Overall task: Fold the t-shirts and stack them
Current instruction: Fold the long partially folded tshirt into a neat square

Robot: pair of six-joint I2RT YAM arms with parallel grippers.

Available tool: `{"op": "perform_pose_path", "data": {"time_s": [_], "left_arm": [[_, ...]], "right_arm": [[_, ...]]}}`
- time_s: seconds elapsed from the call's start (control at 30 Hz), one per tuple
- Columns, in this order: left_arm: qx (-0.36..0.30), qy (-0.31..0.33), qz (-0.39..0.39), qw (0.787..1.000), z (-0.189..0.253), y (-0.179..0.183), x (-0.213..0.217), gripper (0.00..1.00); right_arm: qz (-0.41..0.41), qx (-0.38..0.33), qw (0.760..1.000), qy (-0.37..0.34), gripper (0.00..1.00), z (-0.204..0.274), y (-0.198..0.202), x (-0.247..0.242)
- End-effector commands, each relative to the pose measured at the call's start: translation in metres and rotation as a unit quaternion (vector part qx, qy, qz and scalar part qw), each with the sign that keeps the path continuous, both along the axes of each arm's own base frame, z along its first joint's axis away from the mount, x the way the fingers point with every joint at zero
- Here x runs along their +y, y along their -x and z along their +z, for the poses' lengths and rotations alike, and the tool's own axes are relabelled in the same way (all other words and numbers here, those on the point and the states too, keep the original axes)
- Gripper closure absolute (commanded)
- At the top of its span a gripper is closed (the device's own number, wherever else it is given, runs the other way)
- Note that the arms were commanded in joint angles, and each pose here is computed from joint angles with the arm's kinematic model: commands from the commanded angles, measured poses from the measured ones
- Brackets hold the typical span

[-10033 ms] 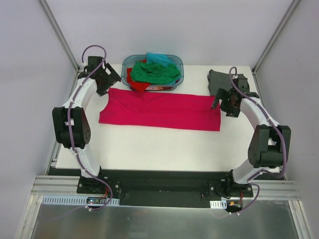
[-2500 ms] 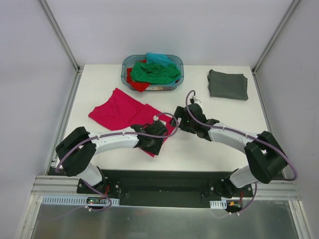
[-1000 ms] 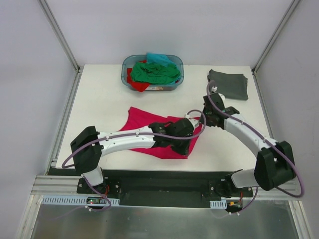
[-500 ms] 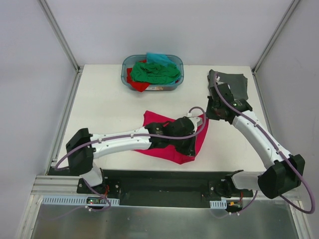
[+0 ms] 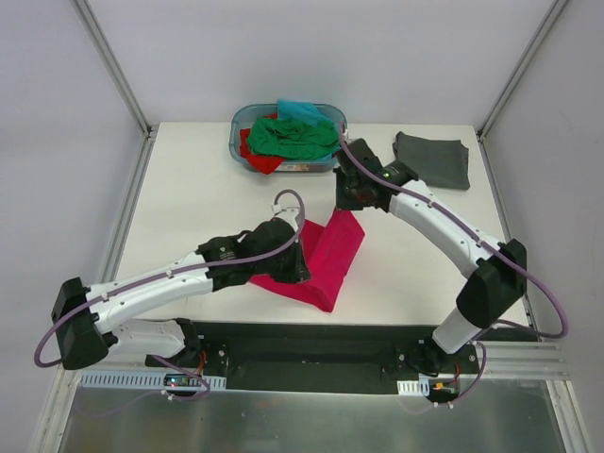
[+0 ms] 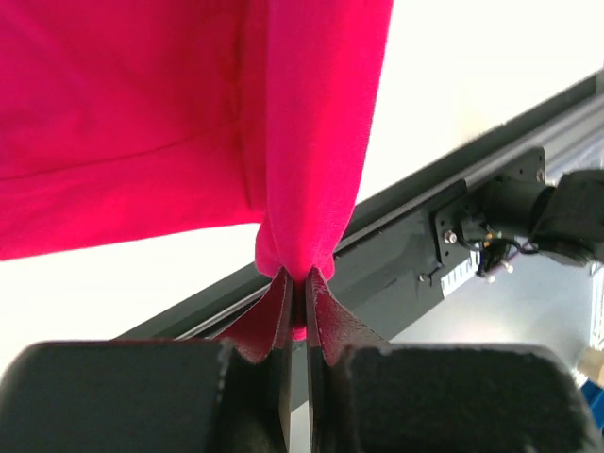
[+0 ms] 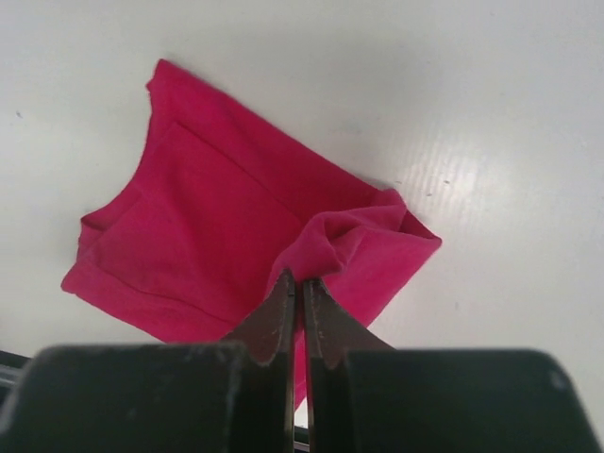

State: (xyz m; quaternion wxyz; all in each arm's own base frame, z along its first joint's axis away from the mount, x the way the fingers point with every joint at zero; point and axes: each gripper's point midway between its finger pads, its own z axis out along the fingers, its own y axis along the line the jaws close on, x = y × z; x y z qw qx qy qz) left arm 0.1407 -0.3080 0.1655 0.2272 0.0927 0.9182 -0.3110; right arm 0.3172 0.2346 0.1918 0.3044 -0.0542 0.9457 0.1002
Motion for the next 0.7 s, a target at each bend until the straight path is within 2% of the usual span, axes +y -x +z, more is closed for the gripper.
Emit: {"op": "perform_pose_path", "data": {"time_s": [0.0,0.13,0.37,0.67], "left_arm": [[-0.009,-0.030,0.093,0.995,-0.002,-0.019,0.055,1.00],[0.013,-0.066,0.148,0.987,-0.015,-0.029,0.096,1.00],[-0.015,-0.090,0.203,0.975,-0.010,-0.047,0.128,1.00],[-0.009,-0.168,0.283,0.944,-0.034,-0.081,0.166,1.00]], "right_arm": [[0.007,-0.028,0.999,-0.031,0.99,0.019,-0.016,0.036],[0.027,-0.064,0.995,-0.072,0.99,0.028,-0.027,0.068],[0.032,-0.080,0.990,-0.108,0.99,0.024,-0.047,0.102],[0.041,-0.071,0.989,-0.125,0.99,-0.017,-0.072,0.137]]}}
